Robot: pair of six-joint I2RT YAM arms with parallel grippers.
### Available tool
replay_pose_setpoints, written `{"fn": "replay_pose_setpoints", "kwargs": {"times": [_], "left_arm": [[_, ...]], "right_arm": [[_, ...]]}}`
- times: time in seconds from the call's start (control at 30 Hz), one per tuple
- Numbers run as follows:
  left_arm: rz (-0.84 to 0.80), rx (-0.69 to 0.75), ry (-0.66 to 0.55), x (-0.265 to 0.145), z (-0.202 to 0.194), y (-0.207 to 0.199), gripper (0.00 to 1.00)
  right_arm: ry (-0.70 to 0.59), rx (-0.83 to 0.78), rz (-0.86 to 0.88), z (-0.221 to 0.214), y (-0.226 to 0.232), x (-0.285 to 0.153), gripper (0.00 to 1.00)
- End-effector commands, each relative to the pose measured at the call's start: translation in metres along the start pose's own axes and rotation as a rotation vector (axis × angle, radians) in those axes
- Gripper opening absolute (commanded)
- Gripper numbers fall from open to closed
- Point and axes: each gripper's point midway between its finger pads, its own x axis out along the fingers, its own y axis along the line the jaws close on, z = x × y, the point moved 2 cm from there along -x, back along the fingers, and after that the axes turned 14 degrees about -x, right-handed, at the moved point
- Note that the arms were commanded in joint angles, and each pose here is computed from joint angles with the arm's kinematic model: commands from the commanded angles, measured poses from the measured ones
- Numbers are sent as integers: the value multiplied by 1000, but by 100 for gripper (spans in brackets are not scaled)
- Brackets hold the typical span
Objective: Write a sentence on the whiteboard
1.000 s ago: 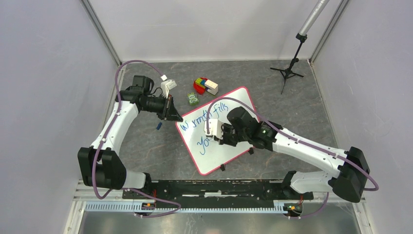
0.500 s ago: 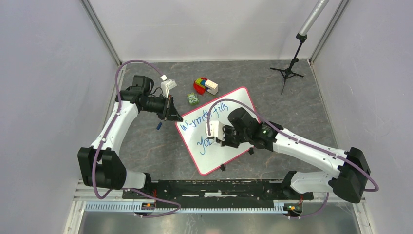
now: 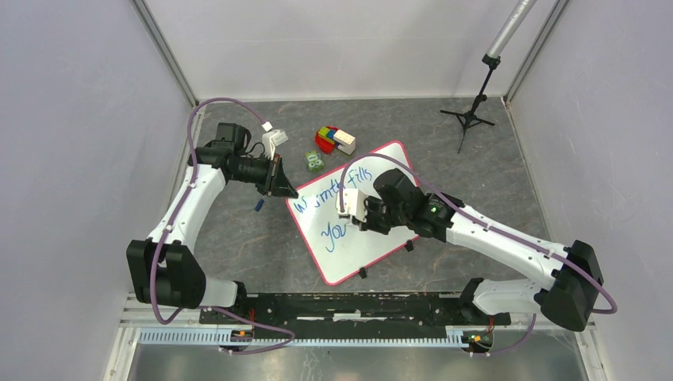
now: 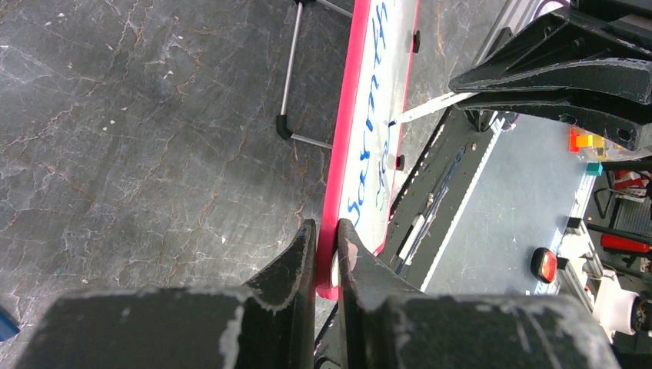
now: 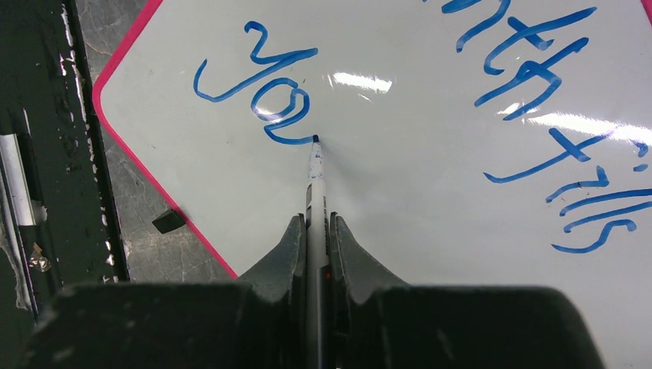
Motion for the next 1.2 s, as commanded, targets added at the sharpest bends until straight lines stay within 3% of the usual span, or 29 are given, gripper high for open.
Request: {"fn": "replay_pose_setpoints", "kwargs": {"times": [0.0, 0.5, 0.7, 1.17], "left_arm": [[48, 19, -10, -1, 1, 4, 2], [46, 17, -10, -1, 1, 5, 2], [46, 17, -10, 0, 1, 5, 2], [46, 17, -14, -1, 2, 3, 3]], "right_arm": [[-4, -6, -92, 6, -23, -5, 0], [23, 18, 30, -19, 19, 3, 0], [48, -16, -20, -19, 6, -9, 0], [-32, -23, -64, 11, -21, -15, 0]]}}
